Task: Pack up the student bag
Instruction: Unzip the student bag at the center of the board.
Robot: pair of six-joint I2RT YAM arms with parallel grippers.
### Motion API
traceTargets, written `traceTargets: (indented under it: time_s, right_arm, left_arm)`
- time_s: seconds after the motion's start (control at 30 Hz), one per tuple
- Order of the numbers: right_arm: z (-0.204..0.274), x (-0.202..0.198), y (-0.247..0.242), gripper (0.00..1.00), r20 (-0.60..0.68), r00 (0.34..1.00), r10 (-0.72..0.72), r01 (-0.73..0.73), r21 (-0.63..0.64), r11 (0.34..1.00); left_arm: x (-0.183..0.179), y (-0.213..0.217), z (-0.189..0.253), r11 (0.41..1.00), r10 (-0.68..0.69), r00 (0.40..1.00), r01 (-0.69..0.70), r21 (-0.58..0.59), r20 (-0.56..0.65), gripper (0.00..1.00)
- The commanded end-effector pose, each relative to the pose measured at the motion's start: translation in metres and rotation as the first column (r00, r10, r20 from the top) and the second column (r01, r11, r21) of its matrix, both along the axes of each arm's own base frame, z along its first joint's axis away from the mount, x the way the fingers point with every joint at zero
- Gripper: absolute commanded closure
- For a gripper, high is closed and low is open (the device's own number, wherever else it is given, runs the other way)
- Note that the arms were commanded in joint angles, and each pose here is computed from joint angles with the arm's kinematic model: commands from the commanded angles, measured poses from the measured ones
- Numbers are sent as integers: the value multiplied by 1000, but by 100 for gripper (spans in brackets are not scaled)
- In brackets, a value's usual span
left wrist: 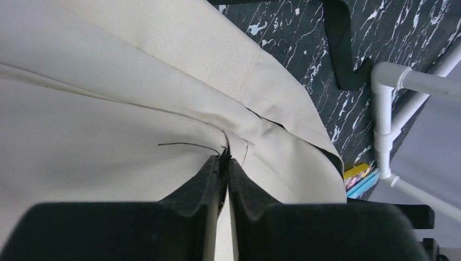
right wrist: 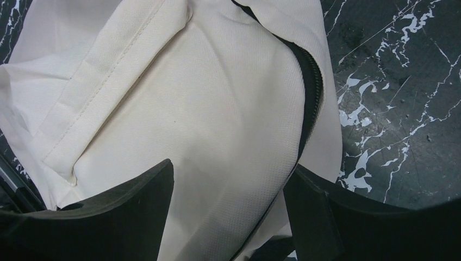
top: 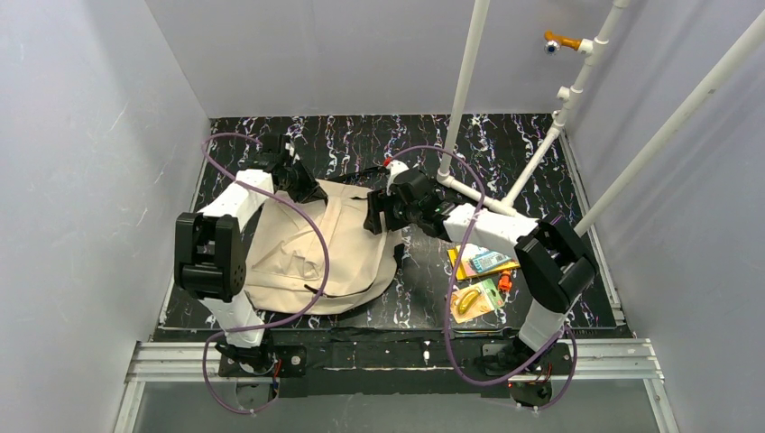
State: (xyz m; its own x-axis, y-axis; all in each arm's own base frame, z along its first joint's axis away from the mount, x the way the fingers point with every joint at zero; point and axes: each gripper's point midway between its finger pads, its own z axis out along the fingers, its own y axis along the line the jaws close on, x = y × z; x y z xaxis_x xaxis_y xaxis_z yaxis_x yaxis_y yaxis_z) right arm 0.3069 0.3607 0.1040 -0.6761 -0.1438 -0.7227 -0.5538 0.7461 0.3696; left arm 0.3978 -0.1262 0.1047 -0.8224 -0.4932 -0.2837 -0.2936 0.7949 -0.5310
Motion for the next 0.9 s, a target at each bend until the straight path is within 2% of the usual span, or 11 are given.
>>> traceTargets:
  time_s: [0.0, 0.1, 0.17, 0.23, 0.27, 0.33, 0.43, 0.5, 0.7, 0.87]
  right_arm:
    - [21, 14, 17, 24, 39, 999, 8, -11, 75, 997]
    - [14, 15, 22, 34, 16, 1000, 13, -14, 78, 997]
    - [11, 12, 25, 49, 2, 1000, 30, -30, 83, 996]
    - [8, 16, 18, 87, 13, 1000, -12, 11, 72, 997]
    - [6, 19, 13, 94, 22, 999, -46, 45, 66, 997]
    - [10, 20, 11, 99, 40, 998, -57, 54, 76, 996]
    - [11, 21, 5, 99, 56, 995, -77, 73, 65, 995]
    - [9, 23, 2, 99, 61, 993, -96, 93, 53, 994]
    - [11, 28, -5, 99, 76, 985, -154, 149, 59, 987]
    - [13, 35, -14, 99, 103, 970, -219, 213, 65, 975]
  left_arm:
    - [-12, -9, 8, 997, -38, 999, 39, -65, 21, 100]
    - [-27, 1, 10, 999, -37, 998, 37, -13, 42, 100]
    - [-35, 9, 9, 999, -33, 999, 32, 31, 41, 100]
    - [-59, 19, 10, 998, 12, 999, -14, 60, 31, 100]
    - [-71, 24, 11, 996, 34, 999, -36, 76, 32, 100]
    - [-89, 31, 15, 994, 64, 997, -67, 88, 40, 100]
    - [-106, 21, 41, 998, 68, 994, -68, 2, 86, 100]
    - [-116, 22, 42, 997, 73, 993, -73, 0, 90, 100]
    - [-154, 28, 25, 996, 84, 996, -84, 9, 40, 100]
    - [-189, 25, 2, 993, 112, 993, -113, -39, -27, 100]
